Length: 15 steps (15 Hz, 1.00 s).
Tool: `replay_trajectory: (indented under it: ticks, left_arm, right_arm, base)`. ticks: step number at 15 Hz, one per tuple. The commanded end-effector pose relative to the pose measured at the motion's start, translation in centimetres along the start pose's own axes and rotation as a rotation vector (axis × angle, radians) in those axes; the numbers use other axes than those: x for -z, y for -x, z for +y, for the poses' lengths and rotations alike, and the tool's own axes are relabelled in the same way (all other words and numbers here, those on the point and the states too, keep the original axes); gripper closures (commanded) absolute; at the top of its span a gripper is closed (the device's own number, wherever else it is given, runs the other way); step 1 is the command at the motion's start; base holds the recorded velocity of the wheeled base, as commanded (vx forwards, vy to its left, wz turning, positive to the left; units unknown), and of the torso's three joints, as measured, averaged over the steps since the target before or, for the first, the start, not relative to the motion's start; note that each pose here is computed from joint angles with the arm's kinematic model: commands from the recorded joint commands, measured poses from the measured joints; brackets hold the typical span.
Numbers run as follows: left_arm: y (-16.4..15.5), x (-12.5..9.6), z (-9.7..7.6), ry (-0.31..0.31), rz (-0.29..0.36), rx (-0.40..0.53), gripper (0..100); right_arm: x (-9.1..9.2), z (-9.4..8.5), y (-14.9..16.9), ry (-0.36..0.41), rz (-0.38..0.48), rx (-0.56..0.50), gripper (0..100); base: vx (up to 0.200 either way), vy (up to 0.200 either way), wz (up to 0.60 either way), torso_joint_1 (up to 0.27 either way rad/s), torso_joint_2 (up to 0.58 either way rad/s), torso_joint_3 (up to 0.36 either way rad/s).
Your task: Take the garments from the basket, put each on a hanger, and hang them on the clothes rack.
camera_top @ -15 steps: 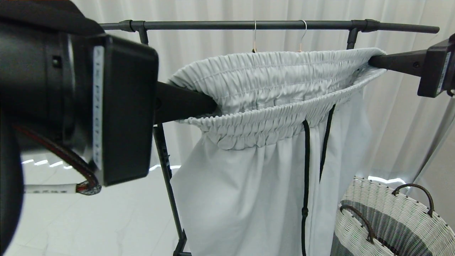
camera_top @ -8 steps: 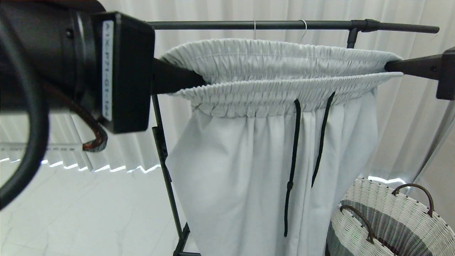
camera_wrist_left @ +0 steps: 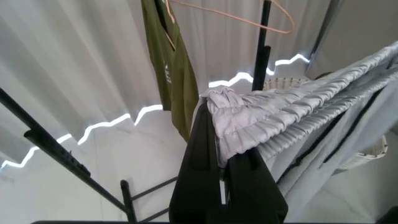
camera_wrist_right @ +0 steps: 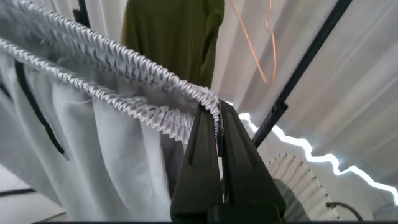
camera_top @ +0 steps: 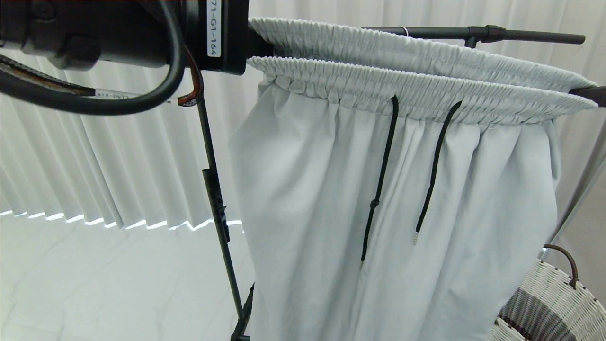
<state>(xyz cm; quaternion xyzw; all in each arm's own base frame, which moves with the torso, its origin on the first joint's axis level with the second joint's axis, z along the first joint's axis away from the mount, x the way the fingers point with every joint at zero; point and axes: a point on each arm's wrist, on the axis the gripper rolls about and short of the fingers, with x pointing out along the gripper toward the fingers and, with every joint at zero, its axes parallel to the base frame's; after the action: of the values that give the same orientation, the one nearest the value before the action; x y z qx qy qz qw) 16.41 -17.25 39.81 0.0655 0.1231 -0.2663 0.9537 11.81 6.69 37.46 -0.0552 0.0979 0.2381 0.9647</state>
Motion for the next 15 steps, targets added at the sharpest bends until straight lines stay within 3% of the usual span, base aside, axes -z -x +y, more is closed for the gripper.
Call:
replay_trajectory:
  ticks: [1, 13, 14, 15]
  left_arm:
    - [-0.57, 0.21, -0.20, -0.005, 0.015, 0.000, 100]
    - [-0.50, 0.56, -0.59, -0.014, 0.027, 0.011, 100]
    - [-0.50, 0.56, -0.59, -0.013, 0.027, 0.009, 100]
    - [-0.58, 0.65, -0.55, -0.012, 0.031, 0.000, 100]
  right_arm:
    - [-0.09, -0.04, 0.78, 0.000, -0.021, 0.001, 100]
    - [-0.26, -0.06, 0.98, -0.002, -0.028, 0.001, 100]
    - [-0.09, -0.05, 0.98, 0.000, -0.022, 0.001, 0]
    - [0.31, -0.01, 1.04, 0.000, -0.012, -0.003, 0]
  base:
    - [0.000, 0.000, 0.00, 0.000, 0.00, 0.000]
    - [0.000, 0.000, 0.00, 0.000, 0.00, 0.000]
    - [0.000, 0.000, 0.00, 0.000, 0.00, 0.000]
    - [0.000, 0.000, 0.00, 0.000, 0.00, 0.000]
